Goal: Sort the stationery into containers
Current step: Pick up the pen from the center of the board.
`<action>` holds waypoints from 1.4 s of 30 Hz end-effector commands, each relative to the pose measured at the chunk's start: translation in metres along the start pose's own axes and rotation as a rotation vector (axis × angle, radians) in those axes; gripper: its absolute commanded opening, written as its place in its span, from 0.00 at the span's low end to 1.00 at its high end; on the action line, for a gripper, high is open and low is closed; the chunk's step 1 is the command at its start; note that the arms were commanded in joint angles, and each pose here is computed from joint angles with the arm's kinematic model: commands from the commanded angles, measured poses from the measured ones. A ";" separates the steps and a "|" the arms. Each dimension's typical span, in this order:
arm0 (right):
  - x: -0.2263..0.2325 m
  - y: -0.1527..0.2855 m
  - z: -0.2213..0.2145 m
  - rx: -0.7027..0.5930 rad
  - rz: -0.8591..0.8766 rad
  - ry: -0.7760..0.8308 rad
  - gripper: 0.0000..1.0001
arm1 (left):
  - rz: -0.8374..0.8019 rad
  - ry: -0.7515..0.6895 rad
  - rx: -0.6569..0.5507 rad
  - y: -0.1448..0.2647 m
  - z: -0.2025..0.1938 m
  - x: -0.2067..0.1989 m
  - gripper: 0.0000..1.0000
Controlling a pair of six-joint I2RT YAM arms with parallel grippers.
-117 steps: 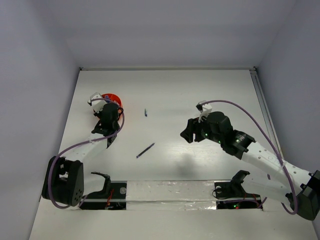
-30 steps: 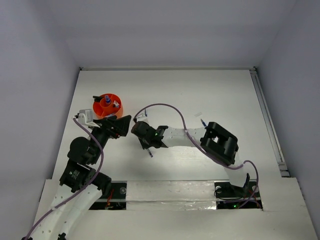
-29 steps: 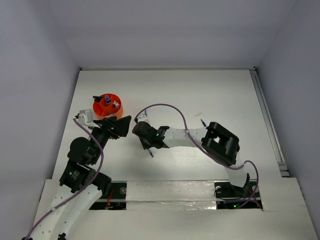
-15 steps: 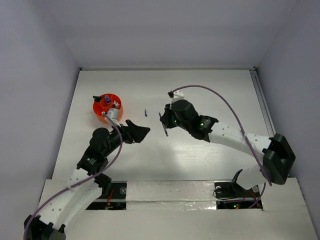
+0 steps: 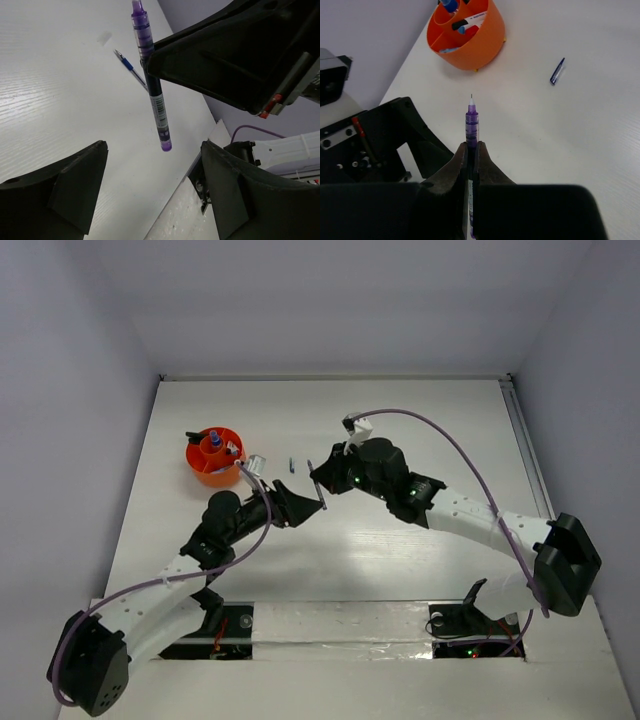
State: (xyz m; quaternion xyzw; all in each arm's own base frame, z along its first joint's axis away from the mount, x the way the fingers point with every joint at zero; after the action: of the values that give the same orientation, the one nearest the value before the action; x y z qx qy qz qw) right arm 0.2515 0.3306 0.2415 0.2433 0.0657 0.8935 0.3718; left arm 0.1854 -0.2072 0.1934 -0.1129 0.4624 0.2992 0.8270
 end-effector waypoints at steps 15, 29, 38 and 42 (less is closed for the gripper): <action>0.021 0.002 0.007 -0.067 0.144 -0.063 0.00 | -0.124 -0.032 -0.093 -0.025 0.023 -0.027 0.26; 0.021 0.005 0.015 -0.125 0.136 -0.088 0.00 | -0.144 -0.024 -0.057 -0.027 0.013 -0.026 0.14; 0.008 0.017 0.017 -0.164 0.062 -0.089 0.00 | -0.108 -0.048 -0.110 -0.021 0.021 -0.027 0.00; 0.003 0.020 0.012 -0.156 0.034 -0.087 0.00 | -0.106 -0.075 -0.120 -0.019 0.023 -0.028 0.00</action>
State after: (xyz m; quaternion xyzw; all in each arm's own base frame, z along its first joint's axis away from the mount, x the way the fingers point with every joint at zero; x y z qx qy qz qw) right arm 0.2357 0.3300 0.2535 0.2710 -0.0072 0.9002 0.3409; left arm 0.1931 -0.2271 0.2026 -0.1395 0.4475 0.2764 0.8390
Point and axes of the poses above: each gripper's point midway between its finger pads, its own y axis back along the fingers, its own x axis along the line the jaws close on, z = x × y, the point moved 4 cm from there along y, back along the fingers, and after that the axes turned 7 degrees about y, right-handed, at the moved point
